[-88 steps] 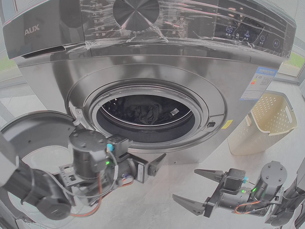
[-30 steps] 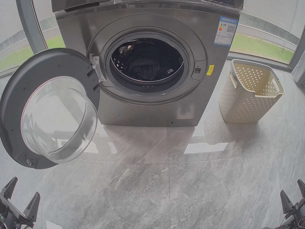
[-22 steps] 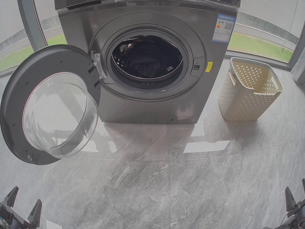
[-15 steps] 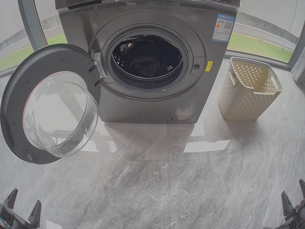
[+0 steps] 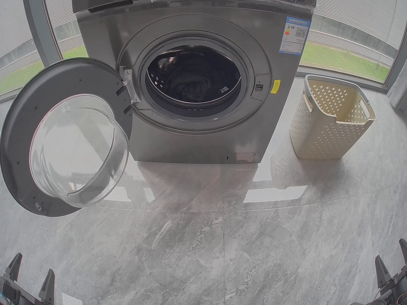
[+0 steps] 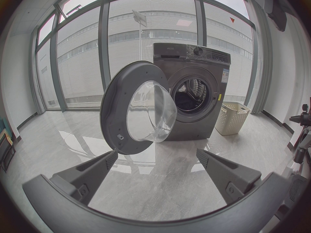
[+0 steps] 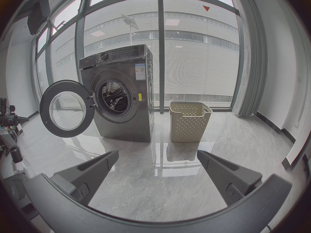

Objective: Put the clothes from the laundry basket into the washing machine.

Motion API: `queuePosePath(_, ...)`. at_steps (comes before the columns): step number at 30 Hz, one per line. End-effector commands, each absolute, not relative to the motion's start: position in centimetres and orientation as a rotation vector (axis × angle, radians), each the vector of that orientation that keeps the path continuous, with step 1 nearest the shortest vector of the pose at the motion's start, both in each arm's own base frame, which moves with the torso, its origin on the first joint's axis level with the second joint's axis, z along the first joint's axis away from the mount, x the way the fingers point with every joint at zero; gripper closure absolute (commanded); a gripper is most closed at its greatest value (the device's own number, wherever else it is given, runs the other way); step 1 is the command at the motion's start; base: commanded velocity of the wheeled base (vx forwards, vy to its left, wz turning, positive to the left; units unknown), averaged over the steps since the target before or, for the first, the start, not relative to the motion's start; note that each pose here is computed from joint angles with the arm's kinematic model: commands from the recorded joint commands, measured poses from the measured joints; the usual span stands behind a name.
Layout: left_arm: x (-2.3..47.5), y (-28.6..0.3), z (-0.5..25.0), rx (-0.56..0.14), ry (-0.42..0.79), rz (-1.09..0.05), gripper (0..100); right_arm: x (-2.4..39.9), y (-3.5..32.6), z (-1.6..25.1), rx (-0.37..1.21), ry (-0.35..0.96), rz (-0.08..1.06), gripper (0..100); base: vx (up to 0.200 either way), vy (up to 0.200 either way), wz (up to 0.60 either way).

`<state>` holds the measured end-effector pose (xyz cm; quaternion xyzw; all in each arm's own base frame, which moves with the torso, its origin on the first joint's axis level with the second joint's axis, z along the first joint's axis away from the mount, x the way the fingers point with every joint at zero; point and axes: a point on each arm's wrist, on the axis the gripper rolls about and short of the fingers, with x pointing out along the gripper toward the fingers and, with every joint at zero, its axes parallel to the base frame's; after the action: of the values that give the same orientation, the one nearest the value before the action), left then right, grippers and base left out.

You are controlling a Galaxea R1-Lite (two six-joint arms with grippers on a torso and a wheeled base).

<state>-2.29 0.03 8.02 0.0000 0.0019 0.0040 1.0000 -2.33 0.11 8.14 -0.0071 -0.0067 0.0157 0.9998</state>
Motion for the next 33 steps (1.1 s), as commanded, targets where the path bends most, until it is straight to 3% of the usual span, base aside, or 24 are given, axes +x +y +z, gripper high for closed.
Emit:
queuePosePath(1,-2.29,0.03,7.59,-0.002,0.003,0.008,0,-2.28,0.1,7.63,-0.014,-0.008,0.031,0,0.0,0.2,0.0)
queuePosePath(22,-2.29,0.03,7.59,-0.002,0.003,0.008,0,-2.28,0.11,7.63,-0.014,-0.008,0.032,0,0.0,0.2,0.0)
queuePosePath(33,-2.29,0.03,7.59,-0.002,0.003,0.009,0,-2.28,0.11,7.63,-0.014,-0.008,0.032,0,0.0,0.0,0.0)
